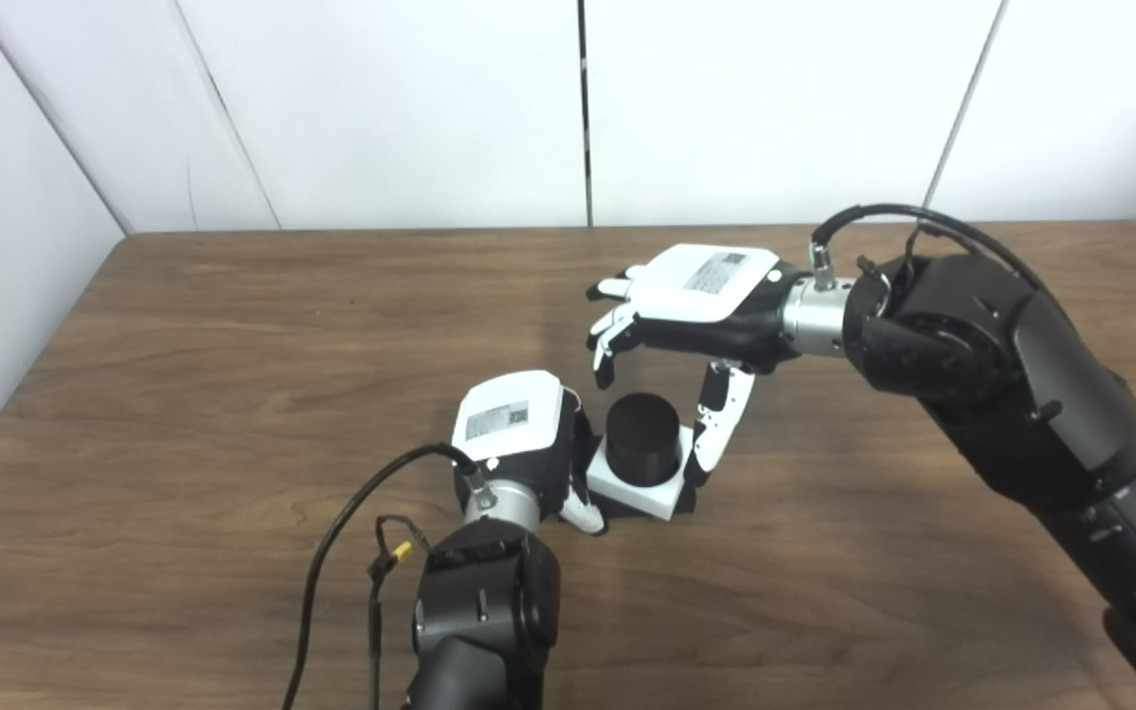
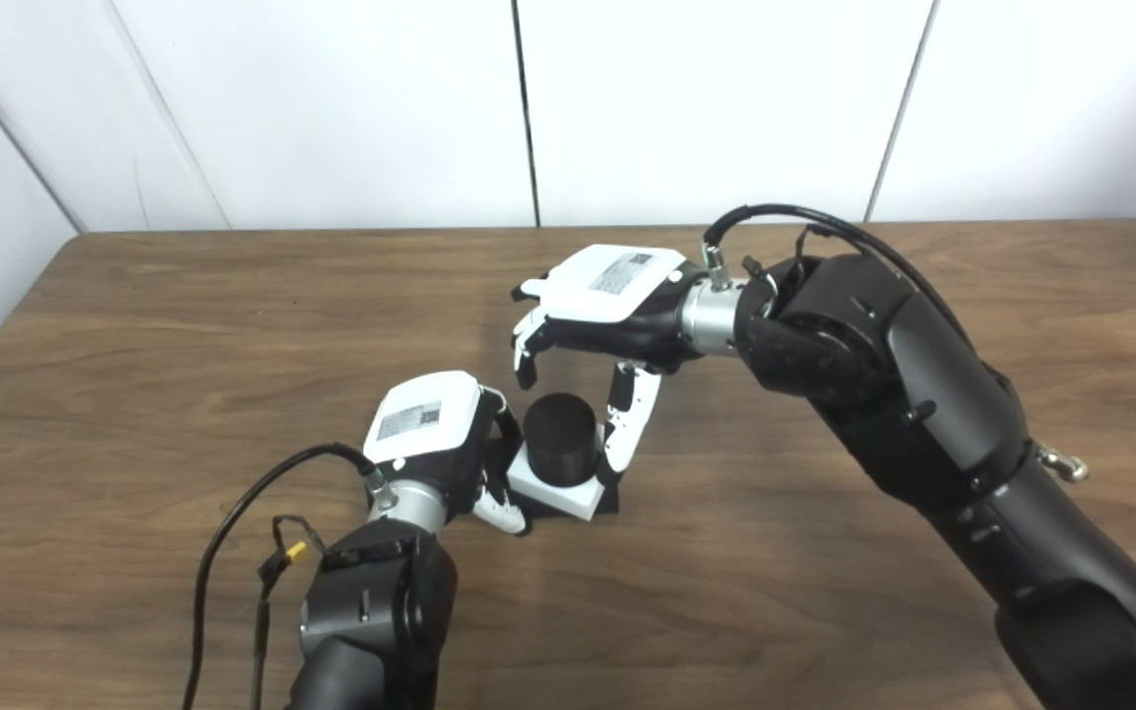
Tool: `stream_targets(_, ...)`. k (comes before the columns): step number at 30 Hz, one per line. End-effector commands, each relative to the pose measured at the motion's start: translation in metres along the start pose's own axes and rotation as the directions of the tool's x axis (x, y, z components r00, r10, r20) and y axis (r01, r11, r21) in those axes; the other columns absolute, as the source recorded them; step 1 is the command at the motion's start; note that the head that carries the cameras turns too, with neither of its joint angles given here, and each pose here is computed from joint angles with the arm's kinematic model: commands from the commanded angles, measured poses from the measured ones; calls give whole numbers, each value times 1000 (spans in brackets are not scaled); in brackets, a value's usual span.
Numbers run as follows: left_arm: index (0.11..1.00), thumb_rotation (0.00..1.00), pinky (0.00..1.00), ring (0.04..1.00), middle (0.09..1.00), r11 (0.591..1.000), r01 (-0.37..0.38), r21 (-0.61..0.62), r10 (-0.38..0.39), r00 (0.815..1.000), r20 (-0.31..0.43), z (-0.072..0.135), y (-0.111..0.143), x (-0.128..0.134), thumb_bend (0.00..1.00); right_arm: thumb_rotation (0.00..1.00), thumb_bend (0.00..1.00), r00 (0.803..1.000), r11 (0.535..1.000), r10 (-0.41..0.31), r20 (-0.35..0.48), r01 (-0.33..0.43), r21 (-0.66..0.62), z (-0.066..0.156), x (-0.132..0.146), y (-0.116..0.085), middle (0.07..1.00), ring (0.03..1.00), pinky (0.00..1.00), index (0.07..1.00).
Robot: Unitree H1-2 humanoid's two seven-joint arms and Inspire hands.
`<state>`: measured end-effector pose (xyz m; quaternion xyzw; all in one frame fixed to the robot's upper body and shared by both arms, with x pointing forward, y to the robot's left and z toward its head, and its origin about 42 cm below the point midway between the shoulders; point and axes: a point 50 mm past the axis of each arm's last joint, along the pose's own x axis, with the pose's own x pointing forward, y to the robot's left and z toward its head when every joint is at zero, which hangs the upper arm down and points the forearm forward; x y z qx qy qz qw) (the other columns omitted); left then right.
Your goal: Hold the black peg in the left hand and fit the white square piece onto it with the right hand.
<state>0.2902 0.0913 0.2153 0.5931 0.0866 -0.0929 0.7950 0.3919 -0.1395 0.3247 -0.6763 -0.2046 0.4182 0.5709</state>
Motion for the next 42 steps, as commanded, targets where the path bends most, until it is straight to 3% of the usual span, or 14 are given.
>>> stream_targets(1,678,179,944,915,837,996,69,-52,-67,997,48,25,-3,-1,899,412,1000,998,997,-61,-24,60,-42,-4,-10,-28,879,1000,1000,732)
stream_targets(2,717,243,947,918,842,997,67,-40,-65,997,45,25,-2,-1,958,408,1000,998,997,-59,-27,58,-43,-4,-10,-28,879,1000,1000,731)
stream_targets(5,748,345,934,907,841,998,56,-20,-55,997,48,25,-3,0,997,409,1000,998,997,-64,-29,62,-51,-7,-12,-27,875,1000,1000,725)
stream_targets(11,788,409,950,897,854,998,56,-9,-55,997,44,22,0,1,1000,426,1000,997,996,-71,-34,69,-51,-10,-12,-29,875,1000,999,715)
stream_targets(27,798,410,961,905,857,999,41,-20,-40,998,48,19,11,-4,1000,434,1000,997,998,-50,-56,47,-47,-13,-15,-37,887,1000,1000,719)
stream_targets(37,807,380,973,913,860,996,61,-67,-58,997,54,13,48,-16,1000,435,1000,996,999,-20,-89,17,-40,-22,-22,-41,886,1000,1000,739)
stream_targets(42,799,378,943,905,856,998,19,-53,-16,998,55,10,70,-25,1000,422,1000,993,999,-22,-116,17,-45,-29,-27,-39,882,1000,1000,738)
